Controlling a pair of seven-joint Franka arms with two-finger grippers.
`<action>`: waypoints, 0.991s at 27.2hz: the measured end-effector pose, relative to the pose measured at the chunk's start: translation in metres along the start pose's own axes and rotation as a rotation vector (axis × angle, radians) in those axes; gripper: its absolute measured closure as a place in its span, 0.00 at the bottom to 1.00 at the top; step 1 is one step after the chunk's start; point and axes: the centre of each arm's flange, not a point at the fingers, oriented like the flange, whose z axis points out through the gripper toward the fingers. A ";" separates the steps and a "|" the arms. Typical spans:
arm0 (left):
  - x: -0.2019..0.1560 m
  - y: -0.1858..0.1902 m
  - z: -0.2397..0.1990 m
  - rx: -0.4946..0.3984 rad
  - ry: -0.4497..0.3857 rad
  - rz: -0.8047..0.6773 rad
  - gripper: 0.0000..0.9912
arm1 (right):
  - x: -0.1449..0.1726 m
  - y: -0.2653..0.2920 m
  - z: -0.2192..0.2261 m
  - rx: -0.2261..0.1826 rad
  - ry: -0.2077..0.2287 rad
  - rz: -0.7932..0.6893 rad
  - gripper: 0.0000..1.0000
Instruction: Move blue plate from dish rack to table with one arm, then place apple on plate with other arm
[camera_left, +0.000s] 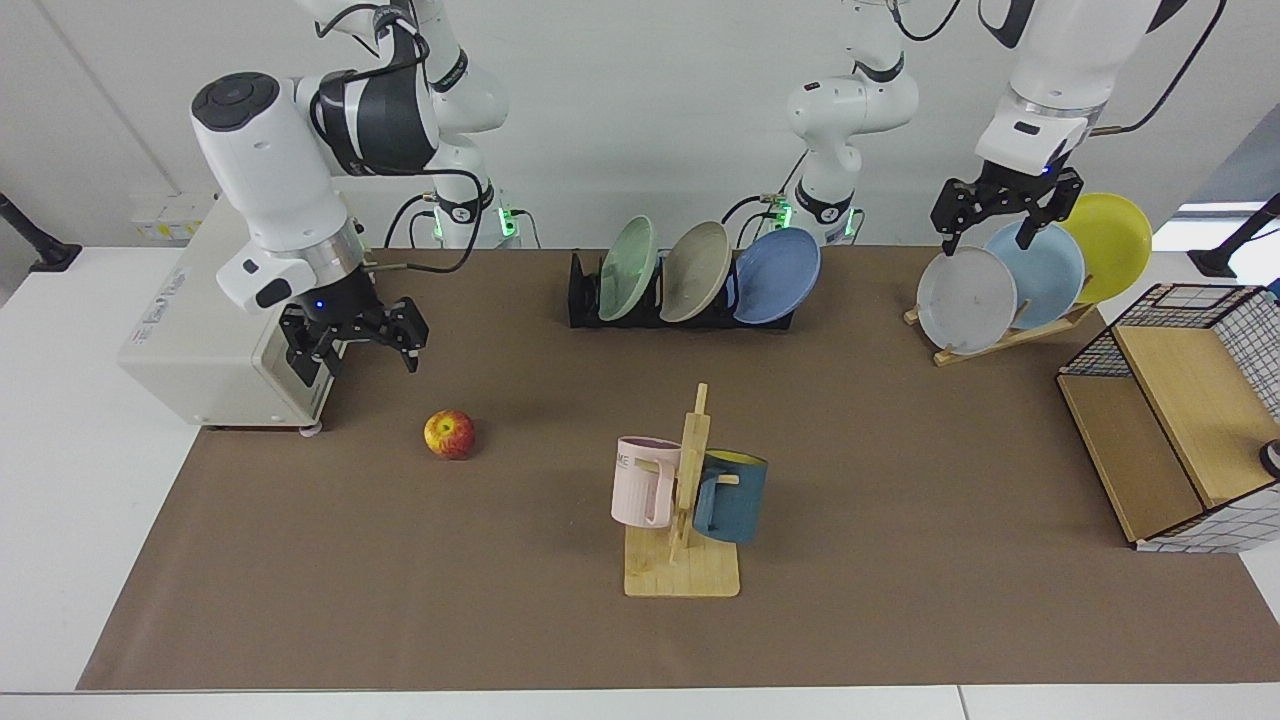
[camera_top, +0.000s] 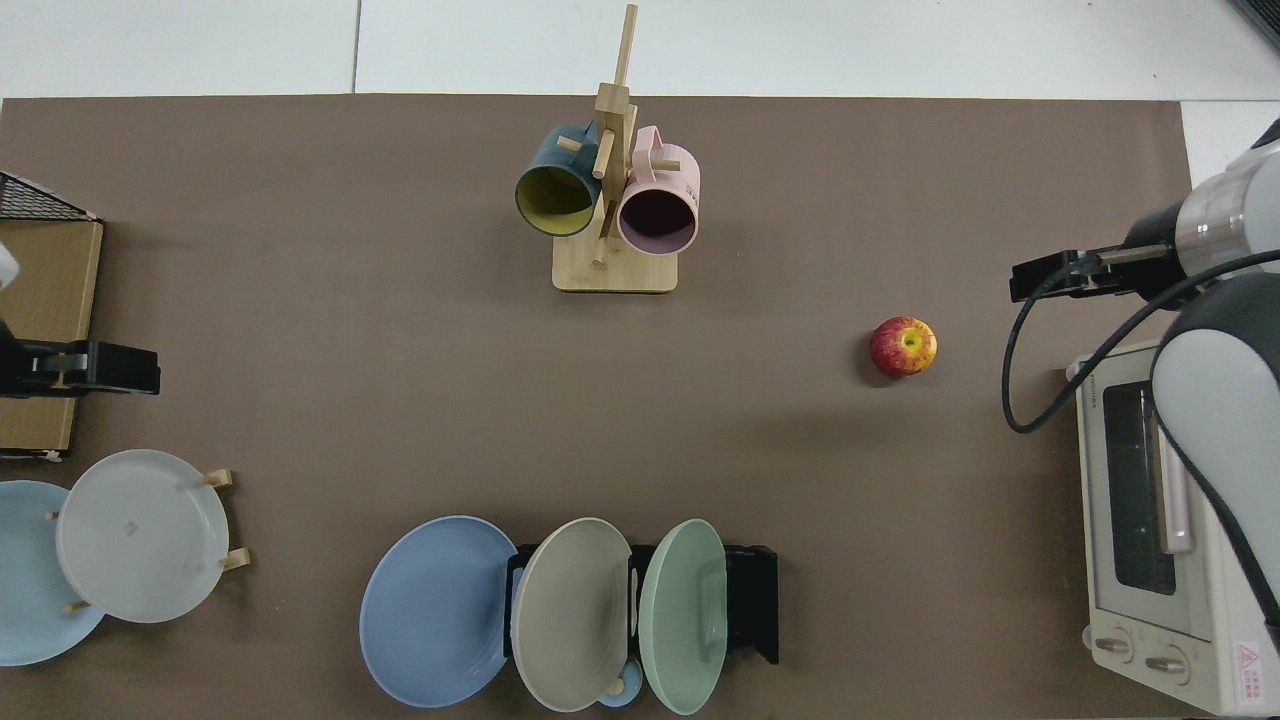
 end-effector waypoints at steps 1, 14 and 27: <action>-0.004 0.011 0.002 0.019 0.008 -0.006 0.04 | 0.003 0.000 0.007 0.000 0.005 0.000 0.00; -0.113 0.156 0.087 0.250 0.027 0.016 0.05 | 0.006 -0.037 0.072 0.010 0.014 -0.006 0.00; -0.168 0.171 0.133 0.317 0.079 -0.002 0.06 | -0.013 -0.034 0.137 0.006 -0.020 0.001 0.00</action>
